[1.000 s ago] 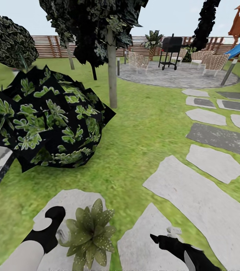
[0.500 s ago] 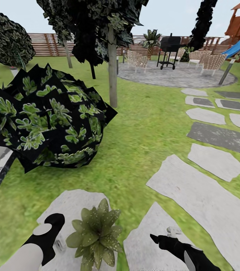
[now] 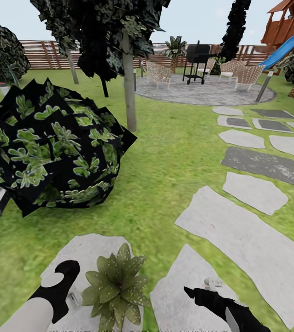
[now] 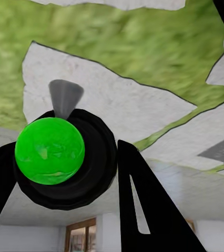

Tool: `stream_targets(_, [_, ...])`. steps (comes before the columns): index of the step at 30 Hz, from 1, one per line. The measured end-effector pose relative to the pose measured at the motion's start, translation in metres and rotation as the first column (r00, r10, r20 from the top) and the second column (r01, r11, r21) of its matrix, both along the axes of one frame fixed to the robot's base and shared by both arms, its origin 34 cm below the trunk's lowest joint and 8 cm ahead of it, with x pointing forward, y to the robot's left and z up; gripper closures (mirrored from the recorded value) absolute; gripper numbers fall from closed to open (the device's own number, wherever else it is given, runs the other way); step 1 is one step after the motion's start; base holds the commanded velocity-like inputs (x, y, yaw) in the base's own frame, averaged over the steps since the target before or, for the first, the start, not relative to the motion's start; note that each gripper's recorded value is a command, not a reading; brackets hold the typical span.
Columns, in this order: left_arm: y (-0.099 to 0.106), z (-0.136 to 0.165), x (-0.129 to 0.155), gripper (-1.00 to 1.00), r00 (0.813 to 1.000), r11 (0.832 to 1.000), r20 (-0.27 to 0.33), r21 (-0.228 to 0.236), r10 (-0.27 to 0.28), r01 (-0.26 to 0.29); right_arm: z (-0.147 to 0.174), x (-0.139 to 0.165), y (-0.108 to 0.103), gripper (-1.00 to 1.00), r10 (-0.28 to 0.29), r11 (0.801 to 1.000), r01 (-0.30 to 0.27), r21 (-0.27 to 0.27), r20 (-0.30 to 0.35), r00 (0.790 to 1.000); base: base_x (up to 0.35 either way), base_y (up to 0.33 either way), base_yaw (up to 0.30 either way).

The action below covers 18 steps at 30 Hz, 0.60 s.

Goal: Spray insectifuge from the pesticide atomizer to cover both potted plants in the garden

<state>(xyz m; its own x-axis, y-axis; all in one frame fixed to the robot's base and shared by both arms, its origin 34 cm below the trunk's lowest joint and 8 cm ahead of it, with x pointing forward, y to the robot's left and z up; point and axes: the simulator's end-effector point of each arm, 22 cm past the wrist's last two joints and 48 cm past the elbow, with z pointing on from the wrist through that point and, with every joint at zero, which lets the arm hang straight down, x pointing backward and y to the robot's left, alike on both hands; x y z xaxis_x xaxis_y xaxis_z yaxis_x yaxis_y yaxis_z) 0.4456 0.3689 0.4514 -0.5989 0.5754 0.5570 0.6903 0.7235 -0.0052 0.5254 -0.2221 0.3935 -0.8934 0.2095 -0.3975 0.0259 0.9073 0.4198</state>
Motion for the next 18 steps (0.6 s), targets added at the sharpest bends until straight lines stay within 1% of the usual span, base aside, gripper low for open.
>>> stream_targets(5, [-0.001, -0.001, -0.003, 1.00, 1.000, 1.000, -0.009, -0.001, -0.002, 0.002, 0.000, 0.000, 0.000, -1.00, 0.000, 1.000, 0.000, 0.000, 0.000, 1.000, -0.195, 0.261, 0.000])
stream_targets(9, [-0.001, -0.004, -0.014, 1.00, 0.999, 1.000, -0.040, -0.003, 0.000, 0.000, 0.000, 0.000, 0.000, -1.00, 0.000, 1.000, 0.000, 0.000, 0.000, 1.000, -0.217, 0.251, -0.031])
stream_targets(13, [-0.002, -0.006, -0.019, 1.00, 0.999, 1.000, -0.054, -0.004, 0.001, -0.001, -0.001, 0.000, -0.001, -1.00, 0.000, 1.000, 0.000, -0.001, -0.002, 1.000, -0.183, 0.246, -0.202])
stream_targets(18, [-0.002, -0.006, -0.021, 1.00, 0.998, 1.000, -0.059, -0.004, 0.000, -0.001, -0.001, -0.001, 0.000, -1.00, 0.000, 1.000, 0.000, 0.000, -0.003, 1.000, -0.111, 0.242, -0.254])
